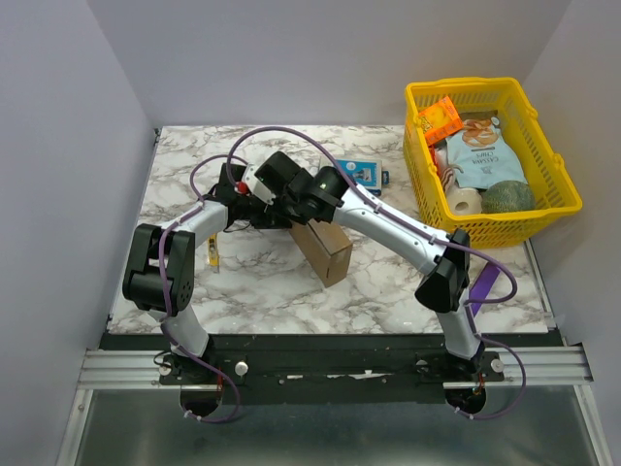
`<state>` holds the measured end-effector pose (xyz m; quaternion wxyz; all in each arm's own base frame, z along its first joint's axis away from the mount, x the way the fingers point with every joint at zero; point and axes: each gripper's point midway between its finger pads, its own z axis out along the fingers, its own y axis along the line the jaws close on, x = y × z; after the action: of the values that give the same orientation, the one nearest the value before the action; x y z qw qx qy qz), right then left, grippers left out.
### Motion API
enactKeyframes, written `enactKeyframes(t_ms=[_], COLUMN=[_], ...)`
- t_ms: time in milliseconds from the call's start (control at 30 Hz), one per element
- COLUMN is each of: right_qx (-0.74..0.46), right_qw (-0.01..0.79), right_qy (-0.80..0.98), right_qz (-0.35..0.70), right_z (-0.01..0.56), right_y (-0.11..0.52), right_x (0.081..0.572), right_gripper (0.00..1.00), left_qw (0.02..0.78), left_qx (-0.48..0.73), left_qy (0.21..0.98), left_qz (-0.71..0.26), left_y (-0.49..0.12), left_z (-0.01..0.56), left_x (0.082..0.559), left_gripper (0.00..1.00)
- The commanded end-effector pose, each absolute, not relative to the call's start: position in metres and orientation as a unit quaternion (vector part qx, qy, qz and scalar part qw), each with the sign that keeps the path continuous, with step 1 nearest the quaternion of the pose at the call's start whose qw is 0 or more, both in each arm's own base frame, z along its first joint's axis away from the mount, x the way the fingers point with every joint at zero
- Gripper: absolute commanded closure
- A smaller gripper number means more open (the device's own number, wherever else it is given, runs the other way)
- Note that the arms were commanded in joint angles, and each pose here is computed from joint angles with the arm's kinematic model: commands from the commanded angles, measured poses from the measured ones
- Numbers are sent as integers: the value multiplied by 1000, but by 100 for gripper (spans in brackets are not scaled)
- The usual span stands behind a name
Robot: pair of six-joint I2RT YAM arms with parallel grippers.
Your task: Unpack the express box
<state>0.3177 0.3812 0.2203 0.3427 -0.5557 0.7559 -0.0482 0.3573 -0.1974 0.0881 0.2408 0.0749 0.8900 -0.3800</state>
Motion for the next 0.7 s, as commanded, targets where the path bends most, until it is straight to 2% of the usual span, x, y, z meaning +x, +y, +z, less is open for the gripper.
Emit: enactKeyframes(t_ms=[0,267,300,400,433,500,667], right_qx=[-551,-530,-521,-495,-490,-475,-414], right_qw=[381,404,409,419,423,431,439], right_qy=[737,737,740,753,754,759,797], right_qz=[-87,-116,-116,-115,-114,-111,-8], right_z=[243,255,256,257,259,265,295], right_y=[383,377,376,376,376,371,344], right_x=[335,349,350,351,352,359,383], right_gripper=[100,100,91,36,30,25,23], left_qw=[248,251,253,271,274,281,302], left_qx=[77,78,78,92,96,105,129], left_qy=[887,887,886,875,874,871,860], left_qz=[-382,-379,-380,-390,-390,-390,-389], left_y=[-199,-198,-197,-198,-198,-195,-191], left_z=[91,90,92,103,105,111,127], left_x=[359,358,357,357,356,352,335], left_gripper=[62,62,62,62,61,60,57])
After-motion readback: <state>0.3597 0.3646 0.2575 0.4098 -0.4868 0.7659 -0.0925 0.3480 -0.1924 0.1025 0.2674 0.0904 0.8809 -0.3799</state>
